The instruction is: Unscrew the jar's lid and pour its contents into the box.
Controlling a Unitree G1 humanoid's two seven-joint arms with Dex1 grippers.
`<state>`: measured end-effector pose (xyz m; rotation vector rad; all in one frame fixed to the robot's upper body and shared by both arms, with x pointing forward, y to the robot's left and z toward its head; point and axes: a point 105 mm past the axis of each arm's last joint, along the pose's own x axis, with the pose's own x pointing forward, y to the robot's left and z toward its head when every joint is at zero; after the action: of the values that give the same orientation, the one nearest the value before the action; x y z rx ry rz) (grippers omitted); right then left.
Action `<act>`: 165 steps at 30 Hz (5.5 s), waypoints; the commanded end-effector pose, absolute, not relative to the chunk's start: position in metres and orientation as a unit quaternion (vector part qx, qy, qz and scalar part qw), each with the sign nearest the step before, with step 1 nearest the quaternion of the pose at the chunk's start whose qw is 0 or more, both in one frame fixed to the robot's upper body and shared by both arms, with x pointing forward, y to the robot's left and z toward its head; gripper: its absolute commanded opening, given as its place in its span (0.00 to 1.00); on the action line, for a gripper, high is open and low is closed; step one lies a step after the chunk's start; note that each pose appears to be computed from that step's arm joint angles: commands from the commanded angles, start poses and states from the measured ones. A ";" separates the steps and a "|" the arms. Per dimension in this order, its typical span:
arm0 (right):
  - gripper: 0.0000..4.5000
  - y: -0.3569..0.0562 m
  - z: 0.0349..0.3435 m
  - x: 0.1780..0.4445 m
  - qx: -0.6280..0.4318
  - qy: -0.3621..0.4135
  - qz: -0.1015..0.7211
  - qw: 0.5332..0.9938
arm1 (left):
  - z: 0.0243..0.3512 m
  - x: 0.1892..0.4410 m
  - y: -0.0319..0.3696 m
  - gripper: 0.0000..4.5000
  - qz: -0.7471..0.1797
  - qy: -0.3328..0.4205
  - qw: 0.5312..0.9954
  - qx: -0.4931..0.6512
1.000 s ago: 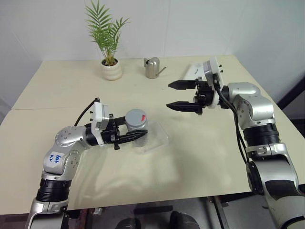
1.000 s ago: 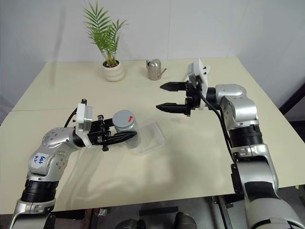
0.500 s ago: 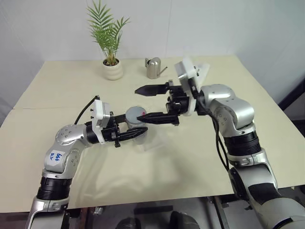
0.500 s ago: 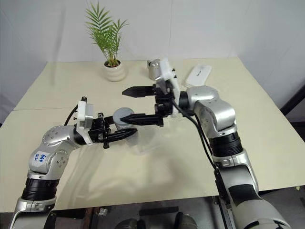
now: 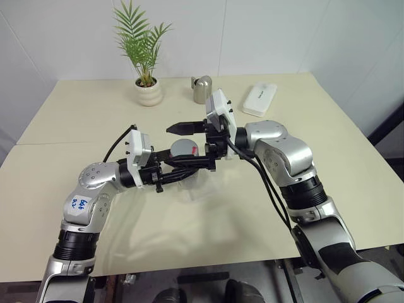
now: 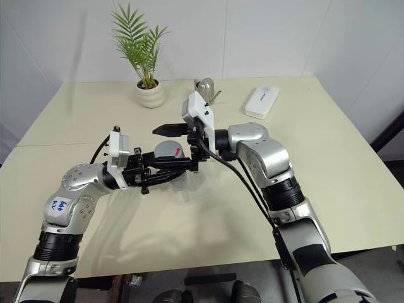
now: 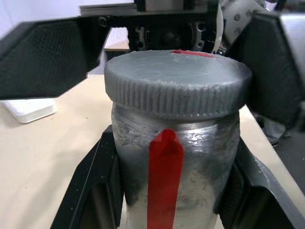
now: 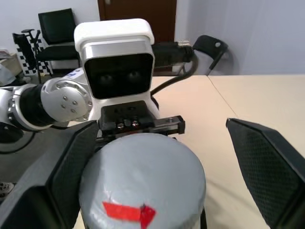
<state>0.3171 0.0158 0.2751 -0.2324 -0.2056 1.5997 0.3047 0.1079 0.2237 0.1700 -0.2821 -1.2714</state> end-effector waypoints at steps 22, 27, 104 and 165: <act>0.99 -0.074 0.286 0.341 -0.108 -0.102 0.645 0.749 | 0.231 0.294 0.114 0.45 -0.582 -0.155 0.793 0.093; 0.99 -0.070 0.293 0.331 -0.095 -0.112 0.662 0.735 | 0.231 0.296 0.117 0.45 -0.578 -0.153 0.796 0.095; 0.99 0.010 0.287 0.312 -0.092 -0.111 0.724 0.674 | 0.232 0.301 0.107 0.45 -0.587 -0.158 0.789 0.087; 0.91 0.011 0.282 0.303 -0.091 -0.104 0.753 0.643 | 0.227 0.296 0.109 0.45 -0.585 -0.150 0.792 0.087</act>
<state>0.3095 0.0086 0.2696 -0.1788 -0.1748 1.6999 0.3025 0.1083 0.2195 0.1652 -0.2849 -1.2530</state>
